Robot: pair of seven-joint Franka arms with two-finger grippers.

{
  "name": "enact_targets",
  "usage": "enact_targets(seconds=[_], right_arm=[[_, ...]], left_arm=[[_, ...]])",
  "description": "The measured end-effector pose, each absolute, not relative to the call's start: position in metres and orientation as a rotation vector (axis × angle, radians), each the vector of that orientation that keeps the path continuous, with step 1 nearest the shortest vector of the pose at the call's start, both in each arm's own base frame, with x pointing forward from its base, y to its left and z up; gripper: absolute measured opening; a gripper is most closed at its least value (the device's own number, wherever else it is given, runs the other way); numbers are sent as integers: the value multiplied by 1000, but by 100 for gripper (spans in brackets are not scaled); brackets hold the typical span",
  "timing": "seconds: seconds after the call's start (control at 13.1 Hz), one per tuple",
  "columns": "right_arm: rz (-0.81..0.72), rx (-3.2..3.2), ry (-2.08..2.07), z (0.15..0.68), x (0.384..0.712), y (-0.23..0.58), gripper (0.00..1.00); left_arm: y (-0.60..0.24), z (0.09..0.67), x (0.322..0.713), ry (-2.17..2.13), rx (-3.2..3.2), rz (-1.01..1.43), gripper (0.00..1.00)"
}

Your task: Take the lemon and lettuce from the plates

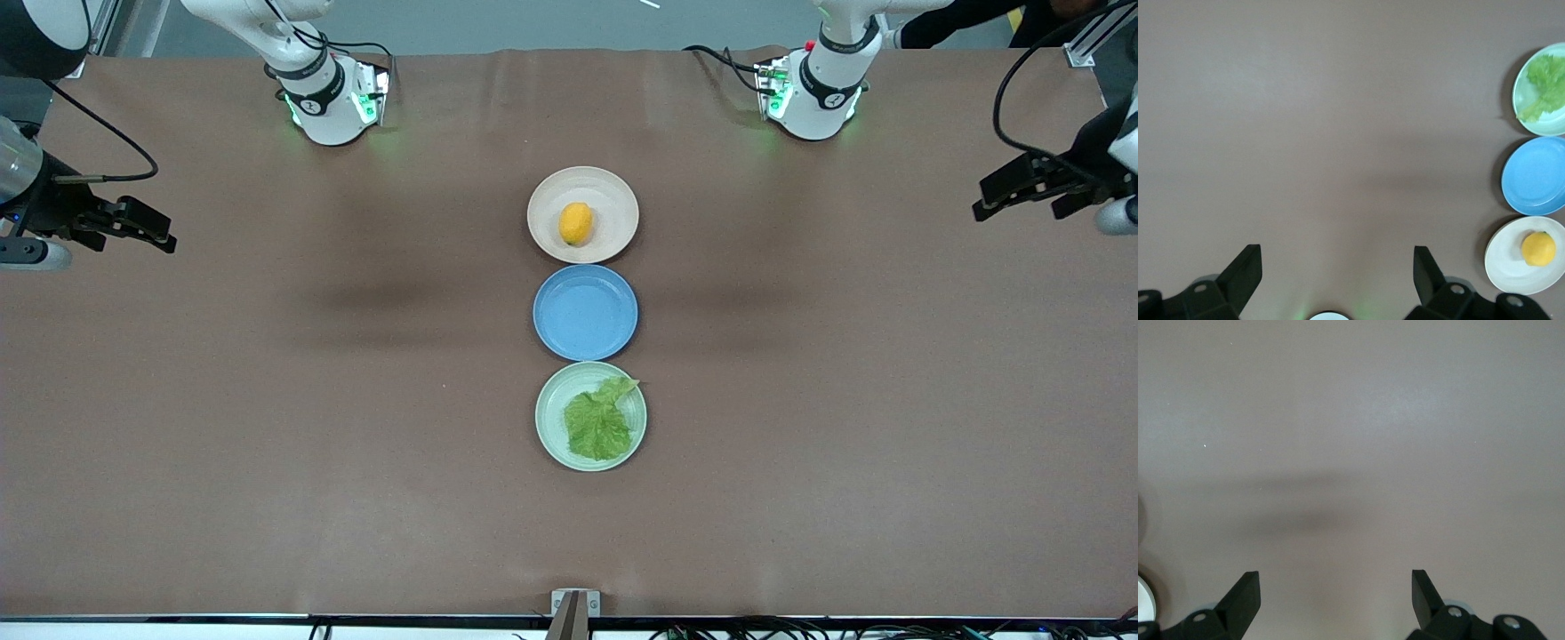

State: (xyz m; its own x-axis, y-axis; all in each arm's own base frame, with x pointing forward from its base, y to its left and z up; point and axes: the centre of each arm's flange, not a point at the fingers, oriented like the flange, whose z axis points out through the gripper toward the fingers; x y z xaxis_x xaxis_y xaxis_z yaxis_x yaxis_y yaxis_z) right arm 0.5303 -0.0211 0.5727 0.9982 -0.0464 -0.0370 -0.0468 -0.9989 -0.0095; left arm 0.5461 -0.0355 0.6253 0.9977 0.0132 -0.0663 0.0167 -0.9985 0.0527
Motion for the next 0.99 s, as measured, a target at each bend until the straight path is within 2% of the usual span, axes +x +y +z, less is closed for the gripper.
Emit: enact_targets(seconds=[0.53, 0.84, 0.99], right_arm=[[74, -3131, 74, 566, 539, -21, 100], [225, -3128, 0, 502, 576, -10, 100], [299, -3104, -24, 475, 589, 24, 100]], left_arm=[[-197, 491, 608, -16, 2991, -126, 100], [-267, 418, 629, 133, 2919, -23, 100], [-304, 384, 633, 249, 2885, 50, 100]])
